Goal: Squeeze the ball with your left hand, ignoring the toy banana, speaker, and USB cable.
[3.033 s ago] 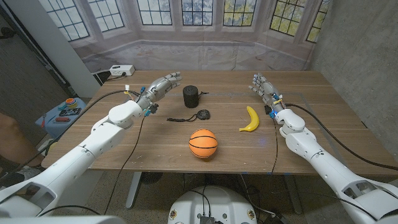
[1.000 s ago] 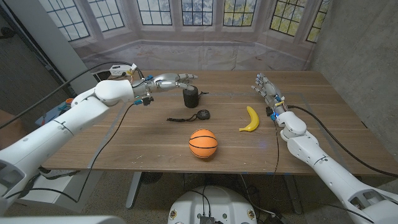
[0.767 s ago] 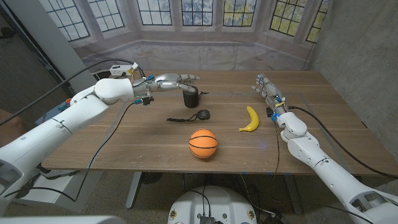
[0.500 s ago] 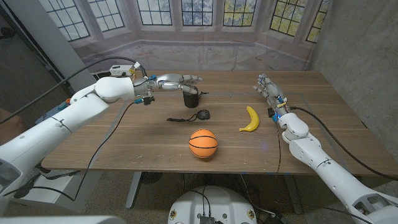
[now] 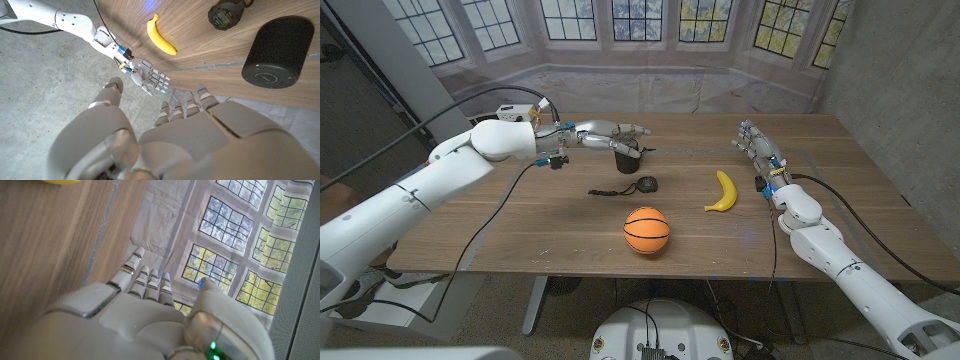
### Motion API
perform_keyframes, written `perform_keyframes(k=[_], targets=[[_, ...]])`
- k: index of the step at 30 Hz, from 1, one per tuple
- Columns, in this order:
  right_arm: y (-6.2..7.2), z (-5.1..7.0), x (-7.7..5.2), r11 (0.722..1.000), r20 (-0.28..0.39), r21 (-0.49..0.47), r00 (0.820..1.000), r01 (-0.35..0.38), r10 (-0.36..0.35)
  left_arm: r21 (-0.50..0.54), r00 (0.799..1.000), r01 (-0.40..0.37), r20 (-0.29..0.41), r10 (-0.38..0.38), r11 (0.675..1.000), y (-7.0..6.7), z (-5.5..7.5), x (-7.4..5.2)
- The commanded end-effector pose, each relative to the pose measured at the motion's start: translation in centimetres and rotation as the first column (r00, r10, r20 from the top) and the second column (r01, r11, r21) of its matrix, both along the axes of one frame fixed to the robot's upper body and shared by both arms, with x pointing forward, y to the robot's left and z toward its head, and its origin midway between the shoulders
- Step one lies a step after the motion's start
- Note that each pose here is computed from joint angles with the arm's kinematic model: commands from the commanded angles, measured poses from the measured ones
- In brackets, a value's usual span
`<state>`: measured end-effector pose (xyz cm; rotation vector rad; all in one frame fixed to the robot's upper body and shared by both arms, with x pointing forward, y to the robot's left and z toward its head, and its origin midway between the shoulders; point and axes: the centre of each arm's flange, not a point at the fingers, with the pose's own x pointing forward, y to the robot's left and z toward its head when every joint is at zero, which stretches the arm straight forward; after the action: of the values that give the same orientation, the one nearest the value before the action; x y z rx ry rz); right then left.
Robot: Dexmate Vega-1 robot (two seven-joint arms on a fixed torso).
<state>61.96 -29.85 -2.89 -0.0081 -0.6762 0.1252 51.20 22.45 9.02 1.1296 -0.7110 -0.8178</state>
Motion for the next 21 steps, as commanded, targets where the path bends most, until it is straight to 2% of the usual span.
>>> perform_keyframes(k=[1, 13, 21], targets=[[-0.18, 0.05, -0.59, 0.998, -0.021, -0.042, 0.999, 0.043, -0.044, 0.059, 0.999, 0.033, 0.012, -0.034, 0.998, 0.03, 0.11, -1.48], [-0.09, -0.06, -0.85, 0.998, -0.023, -0.035, 0.998, 0.05, -0.051, 0.134, 0.998, 0.052, 0.027, -0.056, 0.99, 0.26, 0.46, -2.18], [0.08, -0.17, -0.98, 0.998, -0.041, -0.043, 0.998, 0.044, -0.046, 0.21, 0.995, 0.072, 0.049, -0.084, 0.975, -0.26, 0.94, -2.41]])
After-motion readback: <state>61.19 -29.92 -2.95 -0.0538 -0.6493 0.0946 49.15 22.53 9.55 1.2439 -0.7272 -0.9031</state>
